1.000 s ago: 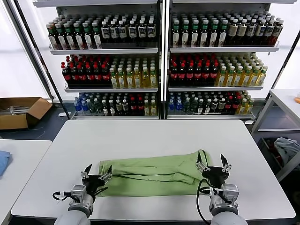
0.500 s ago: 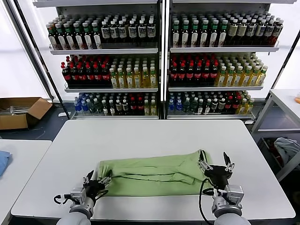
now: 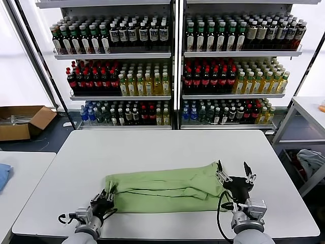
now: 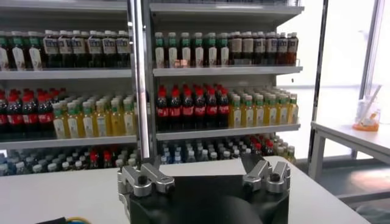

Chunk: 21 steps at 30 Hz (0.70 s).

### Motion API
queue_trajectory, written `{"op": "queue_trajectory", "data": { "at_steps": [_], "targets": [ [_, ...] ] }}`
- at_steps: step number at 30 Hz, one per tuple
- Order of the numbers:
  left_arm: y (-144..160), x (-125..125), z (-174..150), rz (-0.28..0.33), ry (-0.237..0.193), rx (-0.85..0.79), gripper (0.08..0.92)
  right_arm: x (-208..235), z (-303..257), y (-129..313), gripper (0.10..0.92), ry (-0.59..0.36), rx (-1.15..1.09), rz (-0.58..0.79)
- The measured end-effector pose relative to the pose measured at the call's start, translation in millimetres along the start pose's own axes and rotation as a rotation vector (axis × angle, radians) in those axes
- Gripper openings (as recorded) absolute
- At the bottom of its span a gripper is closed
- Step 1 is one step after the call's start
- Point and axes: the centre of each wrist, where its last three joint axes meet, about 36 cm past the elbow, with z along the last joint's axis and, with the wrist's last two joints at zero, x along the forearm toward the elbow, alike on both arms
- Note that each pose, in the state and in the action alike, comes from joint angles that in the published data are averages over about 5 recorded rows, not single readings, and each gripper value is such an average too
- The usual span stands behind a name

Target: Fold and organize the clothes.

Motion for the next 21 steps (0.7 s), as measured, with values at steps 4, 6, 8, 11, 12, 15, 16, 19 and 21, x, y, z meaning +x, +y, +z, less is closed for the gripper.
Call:
{"op": "queue_trajectory", "data": {
  "at_steps": [4, 6, 8, 11, 12, 15, 16, 19, 21],
  "targets": [
    [8, -1, -6, -0.019, -0.024, -0.008, 0.155, -1, 0, 0, 0.823, -0.002, 0.0, 0.003],
    [16, -1, -12, -0.032, -0.043, -0.015, 0.113, -2, 0, 0, 0.823, -0.002, -0.001, 0.003],
    [27, 0, -19, -0.05, -0.062, -0.026, 0.106, -3, -1, 1, 0.823, -0.002, -0.001, 0.002],
    [54, 3, -33, -0.095, -0.09, -0.054, 0.106, -4, 0, 2, 0.823, -0.002, -0.003, 0.0],
    [66, 4, -38, -0.115, -0.1, -0.067, 0.106, -5, 0, 3, 0.823, -0.002, -0.004, -0.001],
    [107, 11, -59, -0.184, -0.131, -0.114, 0.106, -6, 1, 5, 0.823, 0.0, -0.009, -0.002],
    [120, 14, -67, -0.207, -0.14, -0.131, 0.106, -6, 1, 6, 0.823, 0.0, -0.01, -0.002],
    [154, 25, -91, -0.268, -0.169, -0.182, 0.106, -7, 1, 8, 0.823, 0.003, -0.013, -0.001],
    [168, 33, -105, -0.293, -0.186, -0.214, 0.106, -7, 2, 8, 0.823, 0.005, -0.014, 0.001]
  ]
}}
